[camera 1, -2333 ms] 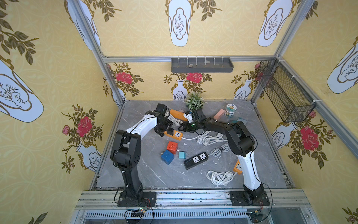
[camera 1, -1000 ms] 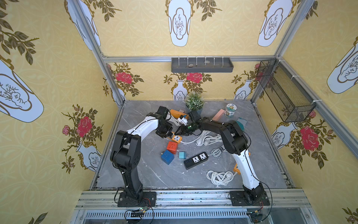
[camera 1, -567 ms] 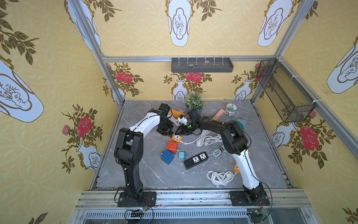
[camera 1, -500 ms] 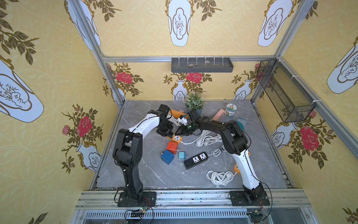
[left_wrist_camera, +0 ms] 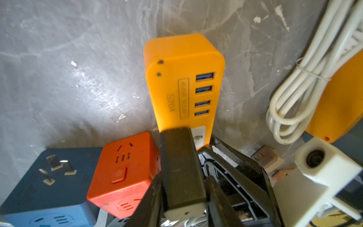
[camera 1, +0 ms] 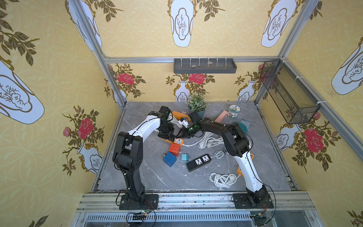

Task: Pull the plug off the socket
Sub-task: Remove the plug from the socket, then place the plug at the center of the board.

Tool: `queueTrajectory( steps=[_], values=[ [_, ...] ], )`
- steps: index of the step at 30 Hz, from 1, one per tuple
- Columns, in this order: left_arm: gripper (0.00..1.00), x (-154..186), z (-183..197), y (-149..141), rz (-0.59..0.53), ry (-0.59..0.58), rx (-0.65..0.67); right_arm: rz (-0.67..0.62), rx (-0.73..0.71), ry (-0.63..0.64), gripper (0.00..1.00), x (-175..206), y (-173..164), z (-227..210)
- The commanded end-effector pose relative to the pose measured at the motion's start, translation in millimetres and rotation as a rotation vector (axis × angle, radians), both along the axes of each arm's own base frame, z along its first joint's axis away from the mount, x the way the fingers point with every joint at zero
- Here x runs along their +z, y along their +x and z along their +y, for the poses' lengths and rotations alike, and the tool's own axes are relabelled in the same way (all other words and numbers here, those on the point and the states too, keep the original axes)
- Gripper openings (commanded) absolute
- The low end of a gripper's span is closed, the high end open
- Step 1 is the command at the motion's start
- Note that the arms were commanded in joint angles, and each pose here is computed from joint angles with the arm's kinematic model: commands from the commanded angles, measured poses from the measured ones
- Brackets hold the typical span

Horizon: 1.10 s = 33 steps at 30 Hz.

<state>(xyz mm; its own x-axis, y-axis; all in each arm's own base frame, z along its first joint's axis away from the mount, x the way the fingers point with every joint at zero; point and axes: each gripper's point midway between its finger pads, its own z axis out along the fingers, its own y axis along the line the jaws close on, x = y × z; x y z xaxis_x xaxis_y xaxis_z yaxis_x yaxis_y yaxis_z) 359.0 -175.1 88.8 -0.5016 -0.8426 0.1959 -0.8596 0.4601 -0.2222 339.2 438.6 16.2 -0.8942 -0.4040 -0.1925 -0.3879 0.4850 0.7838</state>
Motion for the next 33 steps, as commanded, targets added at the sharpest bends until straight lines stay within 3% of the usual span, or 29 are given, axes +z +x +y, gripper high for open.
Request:
queueTrajectory(
  steps=[1, 9, 14, 18, 22, 25, 28, 33],
  values=[
    [0.13, 19.3, -35.6, -15.3, 0.08, -0.198, -0.084, -0.071, -0.134, -0.492, 0.31, -87.2, 9.1, -72.1],
    [0.14, 28.3, -13.6, -29.6, 0.023, -0.216, -0.006, -0.107, -0.137, -0.503, 0.31, -80.3, 15.5, -76.6],
    [0.14, 55.9, -8.5, -14.3, -0.167, -0.198, -0.071, -0.133, -0.137, -0.424, 0.36, -63.0, 20.6, -68.9],
    [0.14, 77.7, -0.8, -4.4, -0.413, -0.137, -0.251, -0.208, -0.128, -0.31, 0.48, -23.7, 30.5, -55.1],
    [0.14, 93.5, 7.0, -12.5, -0.65, -0.061, -0.447, -0.308, -0.14, -0.214, 0.62, 29.0, 44.3, -48.5],
    [0.14, 100.2, 3.9, -23.0, -0.828, -0.058, -0.577, -0.373, -0.156, -0.135, 0.65, 71.6, 48.8, -49.5],
    [0.14, 95.6, 15.4, -30.3, -0.877, -0.031, -0.596, -0.438, -0.171, -0.076, 0.64, 104.9, 43.8, -56.5],
    [0.14, 84.4, 61.8, -20.1, -0.948, 0.033, -0.505, -0.625, -0.258, -0.003, 0.62, 154.4, 26.5, -86.8]
  ],
)
